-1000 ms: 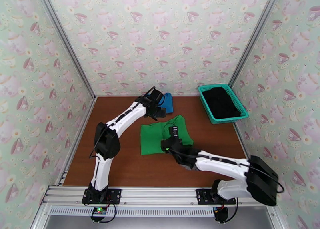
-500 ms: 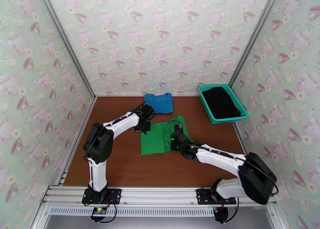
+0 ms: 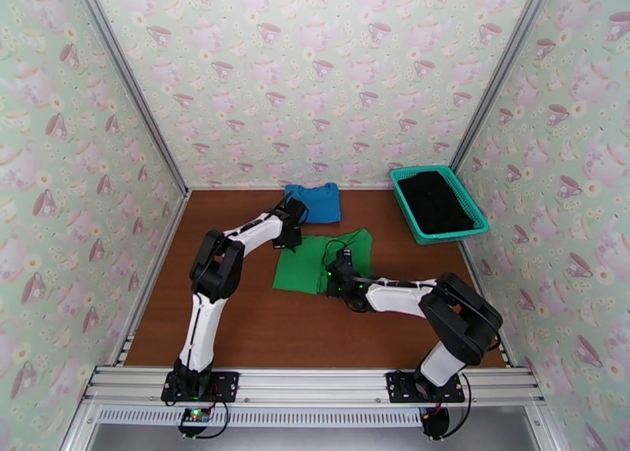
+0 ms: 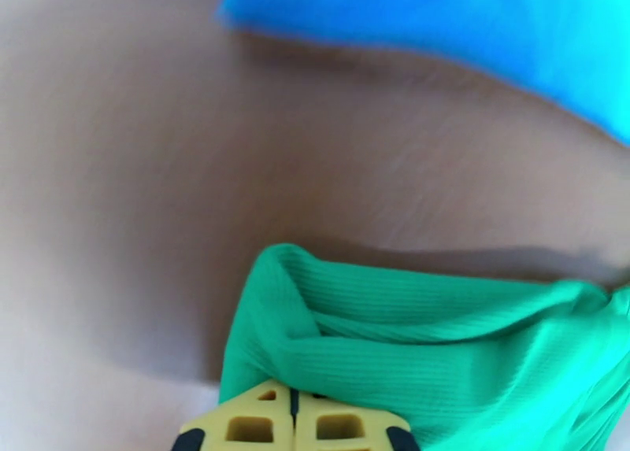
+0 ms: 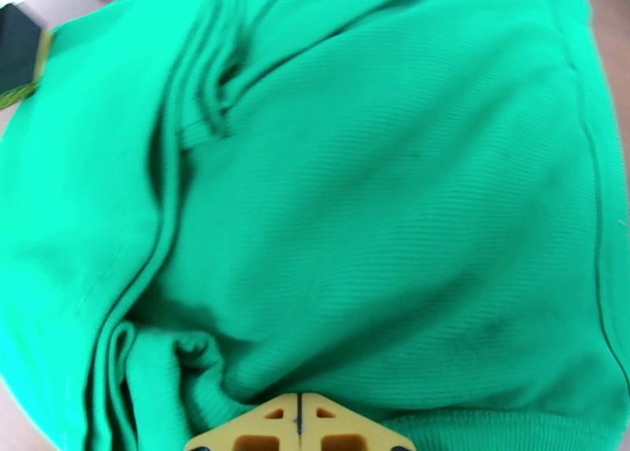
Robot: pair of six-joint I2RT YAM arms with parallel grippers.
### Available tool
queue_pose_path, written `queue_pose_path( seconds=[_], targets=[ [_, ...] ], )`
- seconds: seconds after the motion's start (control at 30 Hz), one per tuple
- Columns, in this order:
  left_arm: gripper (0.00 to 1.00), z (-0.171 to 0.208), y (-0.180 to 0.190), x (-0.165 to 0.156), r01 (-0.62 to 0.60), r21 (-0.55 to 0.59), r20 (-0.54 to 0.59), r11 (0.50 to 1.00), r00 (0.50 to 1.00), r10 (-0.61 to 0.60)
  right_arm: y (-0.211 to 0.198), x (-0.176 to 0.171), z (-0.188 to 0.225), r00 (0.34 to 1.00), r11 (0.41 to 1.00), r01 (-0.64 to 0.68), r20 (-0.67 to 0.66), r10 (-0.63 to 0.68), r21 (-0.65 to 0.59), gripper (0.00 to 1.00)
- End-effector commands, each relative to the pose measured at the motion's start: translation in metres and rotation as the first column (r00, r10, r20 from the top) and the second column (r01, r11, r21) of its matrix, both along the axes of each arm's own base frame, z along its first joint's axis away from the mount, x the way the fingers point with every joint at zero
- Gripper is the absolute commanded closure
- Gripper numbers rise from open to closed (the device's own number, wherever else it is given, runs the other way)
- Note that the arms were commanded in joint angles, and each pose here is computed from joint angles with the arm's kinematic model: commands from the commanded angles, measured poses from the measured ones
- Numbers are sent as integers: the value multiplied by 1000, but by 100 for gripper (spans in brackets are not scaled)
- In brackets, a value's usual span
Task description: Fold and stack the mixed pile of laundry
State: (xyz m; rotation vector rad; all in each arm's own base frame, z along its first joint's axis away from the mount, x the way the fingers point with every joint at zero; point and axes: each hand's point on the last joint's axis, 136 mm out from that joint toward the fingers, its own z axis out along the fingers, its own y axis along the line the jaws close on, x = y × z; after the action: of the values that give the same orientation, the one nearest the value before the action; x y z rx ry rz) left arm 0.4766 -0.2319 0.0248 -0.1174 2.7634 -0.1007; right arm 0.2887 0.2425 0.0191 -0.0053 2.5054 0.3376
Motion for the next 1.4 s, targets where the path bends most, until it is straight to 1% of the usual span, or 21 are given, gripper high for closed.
queue_pose_path(
  seconds=[0.0,0.1,0.17,0.27,0.33,0.37,0.47,0.5,0.53,0.57,0.63,0.7,0.73,0.77,0.8,0.83,0.87,1.0,1.1,1.23,1.37],
  targets=[
    [97,-26,-24,5,92,-48,-49,995,994,-95,4,-66,-44,973,1000,-31,-229,31,5,100],
    [97,-24,-44,15,150,-81,-27,985,988,-152,30,-85,-35,970,998,-51,-234,60,44,100],
    [97,-19,-59,21,193,-112,-1,975,981,-194,42,-91,-27,970,996,-70,-229,79,50,100],
    [96,2,-72,29,241,-126,58,962,970,-236,42,-78,-1,982,997,-80,-168,80,9,100],
    [90,34,-77,32,263,-130,121,956,961,-248,35,-64,26,991,995,-88,-105,83,-50,100],
    [83,52,-78,32,272,-133,157,953,955,-251,32,-58,38,992,992,-100,-82,94,-70,100],
    [47,117,-76,24,304,-132,282,943,924,-259,21,-36,76,992,987,-128,-29,126,-100,100],
    [38,138,-72,17,308,-121,317,944,913,-257,17,-27,87,990,986,-139,-14,139,-91,100],
    [32,157,-65,10,302,-109,346,947,905,-249,14,-20,96,988,985,-155,-7,155,-81,100],
    [31,168,-57,3,289,-94,357,953,903,-238,11,-12,101,986,984,-168,-9,167,-64,100],
    [32,181,-31,-16,223,-60,359,973,914,-187,4,8,108,980,980,-198,-16,198,-23,100],
    [37,176,-4,-36,138,-34,332,990,936,-119,1,26,109,973,974,-227,-29,227,-9,100],
    [42,167,8,-46,100,-29,311,995,947,-86,0,37,109,971,972,-237,-38,236,-7,100],
    [51,158,16,-55,72,-32,288,997,956,-60,2,46,109,967,968,-251,-44,251,-1,100],
    [63,147,23,-63,45,-36,264,998,964,-34,6,57,108,962,963,-270,-48,270,3,100],
    [73,132,30,-70,21,-39,236,999,972,-11,7,70,106,961,962,-271,-52,271,-5,100],
    [78,119,33,-76,8,-44,212,999,977,1,8,80,102,960,962,-275,-59,274,-9,100],
    [79,73,26,-90,-16,-117,143,993,989,32,18,121,81,954,961,-277,-113,277,12,100],
    [80,49,25,-91,-47,-136,116,990,991,63,26,139,57,952,966,-252,-167,257,52,100],
    [80,22,24,-90,-60,-112,81,992,994,69,26,148,29,957,981,-181,-216,192,69,100],
    [80,-2,19,-79,-21,-68,42,997,999,24,14,143,7,967,995,-77,-238,90,61,100]
  ],
)
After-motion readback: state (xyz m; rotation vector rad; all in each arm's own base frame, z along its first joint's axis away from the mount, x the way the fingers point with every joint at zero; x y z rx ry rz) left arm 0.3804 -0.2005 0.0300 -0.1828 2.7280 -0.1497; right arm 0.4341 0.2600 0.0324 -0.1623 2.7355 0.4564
